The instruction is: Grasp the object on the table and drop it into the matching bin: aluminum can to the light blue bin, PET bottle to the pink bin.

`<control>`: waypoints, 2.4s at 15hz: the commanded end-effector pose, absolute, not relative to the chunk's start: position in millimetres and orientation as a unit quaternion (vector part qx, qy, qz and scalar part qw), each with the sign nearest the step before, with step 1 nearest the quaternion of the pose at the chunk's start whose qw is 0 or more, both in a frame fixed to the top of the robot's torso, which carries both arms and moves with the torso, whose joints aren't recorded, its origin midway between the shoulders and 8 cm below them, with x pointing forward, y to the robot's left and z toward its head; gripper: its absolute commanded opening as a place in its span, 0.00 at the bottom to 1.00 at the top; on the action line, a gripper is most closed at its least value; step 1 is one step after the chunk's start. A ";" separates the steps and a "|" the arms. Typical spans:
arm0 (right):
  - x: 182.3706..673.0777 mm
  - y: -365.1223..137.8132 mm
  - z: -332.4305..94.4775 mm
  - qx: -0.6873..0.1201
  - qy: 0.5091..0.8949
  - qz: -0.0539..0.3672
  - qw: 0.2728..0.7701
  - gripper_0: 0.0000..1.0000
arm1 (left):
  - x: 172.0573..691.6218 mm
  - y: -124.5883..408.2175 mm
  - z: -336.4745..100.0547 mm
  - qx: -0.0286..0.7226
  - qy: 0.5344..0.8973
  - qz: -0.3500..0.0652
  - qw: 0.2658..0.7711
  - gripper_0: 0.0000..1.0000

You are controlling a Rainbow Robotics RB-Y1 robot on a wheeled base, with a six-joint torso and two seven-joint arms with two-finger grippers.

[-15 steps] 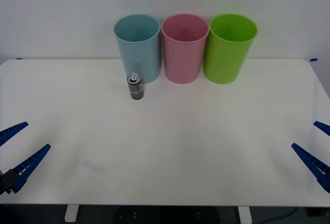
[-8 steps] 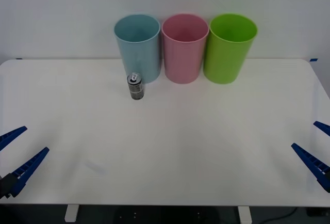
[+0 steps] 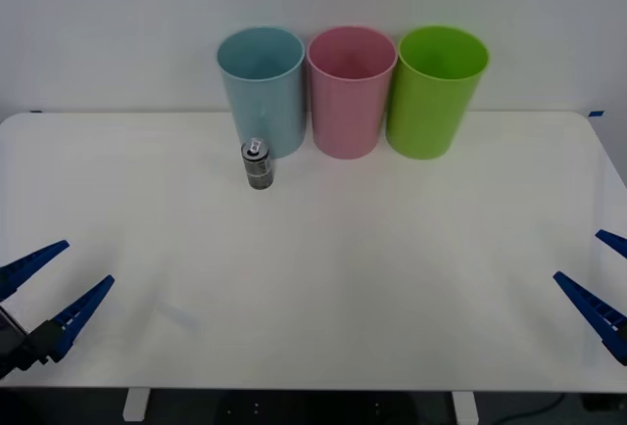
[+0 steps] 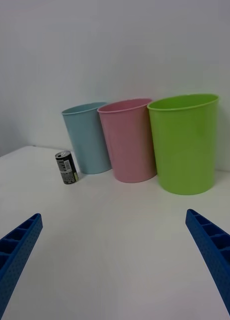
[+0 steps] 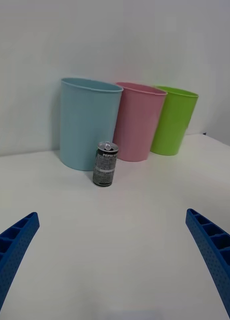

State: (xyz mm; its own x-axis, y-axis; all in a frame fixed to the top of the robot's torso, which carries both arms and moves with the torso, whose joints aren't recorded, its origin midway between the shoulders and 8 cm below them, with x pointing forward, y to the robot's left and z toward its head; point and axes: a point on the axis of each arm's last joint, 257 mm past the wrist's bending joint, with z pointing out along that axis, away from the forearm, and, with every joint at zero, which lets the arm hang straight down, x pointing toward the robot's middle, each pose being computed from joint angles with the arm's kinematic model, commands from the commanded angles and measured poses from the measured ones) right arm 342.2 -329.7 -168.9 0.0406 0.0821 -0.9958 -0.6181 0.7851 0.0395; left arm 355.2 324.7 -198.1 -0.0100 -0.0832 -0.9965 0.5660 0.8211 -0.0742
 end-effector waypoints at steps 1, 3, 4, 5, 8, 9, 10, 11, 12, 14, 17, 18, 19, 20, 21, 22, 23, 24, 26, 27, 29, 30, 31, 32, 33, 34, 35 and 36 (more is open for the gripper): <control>342.3 -329.7 -168.9 -0.208 0.645 0.253 0.691 1.00 | 370.5 318.4 -208.8 0.174 0.679 -0.225 0.677 1.00; 342.3 -329.7 -168.9 -0.208 0.645 0.253 0.691 1.00 | 383.2 312.3 -215.7 0.161 0.685 -0.217 0.677 1.00; 342.3 -329.7 -168.9 -0.208 0.645 0.253 0.691 1.00 | 388.8 308.7 -218.9 0.154 0.687 -0.214 0.678 1.00; 342.3 -329.7 -168.9 -0.208 0.645 0.253 0.691 1.00 | 395.4 302.7 -222.3 0.146 0.688 -0.212 0.678 1.00; 342.3 -329.7 -168.9 -0.208 0.645 0.253 0.691 1.00 | 412.1 289.5 -230.5 0.135 0.694 -0.203 0.677 1.00; 342.3 -329.7 -168.9 -0.208 0.645 0.253 0.691 1.00 | 416.7 284.6 -232.1 0.130 0.695 -0.203 0.677 1.00; 342.3 -329.7 -168.9 -0.208 0.645 0.253 0.691 1.00 | 422.9 276.8 -234.3 0.126 0.697 -0.203 0.676 1.00; 342.3 -329.7 -168.9 -0.208 0.645 0.253 0.691 1.00 | 426.6 272.5 -235.0 0.123 0.697 -0.204 0.676 1.00; 342.3 -329.7 -168.9 -0.208 0.645 0.253 0.691 1.00 | 432.5 267.0 -236.9 0.119 0.699 -0.202 0.675 1.00; 342.3 -329.7 -168.9 -0.208 0.645 0.253 0.691 1.00 | 442.1 257.7 -239.6 0.109 0.703 -0.199 0.674 1.00; 342.3 -329.7 -168.9 -0.208 0.645 0.253 0.691 1.00 | 460.2 241.5 -244.0 0.096 0.709 -0.186 0.673 1.00; 342.3 -329.7 -168.9 -0.208 0.645 0.253 0.691 1.00 | 465.2 235.9 -243.9 0.091 0.710 -0.184 0.674 1.00; 342.3 -329.7 -168.9 -0.208 0.645 0.253 0.691 1.00 | 470.8 229.3 -243.1 0.086 0.709 -0.183 0.675 1.00; 342.3 -329.7 -168.9 -0.208 0.645 0.253 0.691 1.00 | 475.2 223.6 -242.9 0.084 0.710 -0.180 0.676 1.00; 342.3 -329.7 -168.9 -0.208 0.645 0.253 0.691 1.00 | 481.2 216.6 -244.4 0.079 0.711 -0.176 0.676 1.00; 342.3 -329.7 -168.9 -0.208 0.645 0.253 0.691 1.00 | 485.6 210.8 -244.2 0.075 0.711 -0.174 0.677 1.00; 342.3 -329.7 -168.9 -0.208 0.645 0.253 0.691 1.00 | 491.5 205.7 -247.5 0.069 0.714 -0.170 0.676 1.00; 342.3 -329.7 -168.9 -0.208 0.645 0.253 0.691 1.00 | 496.7 202.0 -249.9 0.068 0.715 -0.166 0.676 1.00; 342.3 -329.7 -168.9 -0.208 0.645 0.253 0.691 1.00 | 508.2 193.9 -252.7 0.069 0.716 -0.163 0.675 1.00; 342.3 -329.7 -168.9 -0.208 0.645 0.253 0.691 1.00 | 516.3 187.4 -254.2 0.070 0.717 -0.164 0.674 1.00; 342.3 -329.7 -168.9 -0.208 0.645 0.253 0.691 1.00 | 530.0 178.8 -258.7 0.071 0.720 -0.164 0.670 1.00; 342.3 -329.7 -168.9 -0.208 0.645 0.253 0.691 1.00 | 538.3 174.5 -262.6 0.074 0.723 -0.163 0.667 1.00; 342.3 -329.7 -168.9 -0.208 0.645 0.253 0.691 1.00 | 547.1 169.2 -264.5 0.075 0.725 -0.162 0.665 1.00; 342.3 -329.7 -168.9 -0.208 0.645 0.253 0.691 1.00 | 552.7 166.5 -267.3 0.075 0.728 -0.161 0.662 1.00; 342.3 -329.7 -168.9 -0.208 0.645 0.253 0.691 1.00 | 563.2 163.3 -267.7 0.073 0.731 -0.153 0.661 1.00; 342.3 -329.7 -168.9 -0.208 0.645 0.253 0.691 1.00 | 571.3 162.9 -269.4 0.074 0.734 -0.143 0.660 1.00; 342.3 -329.7 -168.9 -0.208 0.645 0.253 0.691 1.00 | 576.9 160.7 -271.2 0.077 0.737 -0.140 0.657 1.00; 342.3 -329.7 -168.9 -0.208 0.645 0.253 0.691 1.00 | 581.3 158.4 -270.3 0.079 0.737 -0.140 0.657 1.00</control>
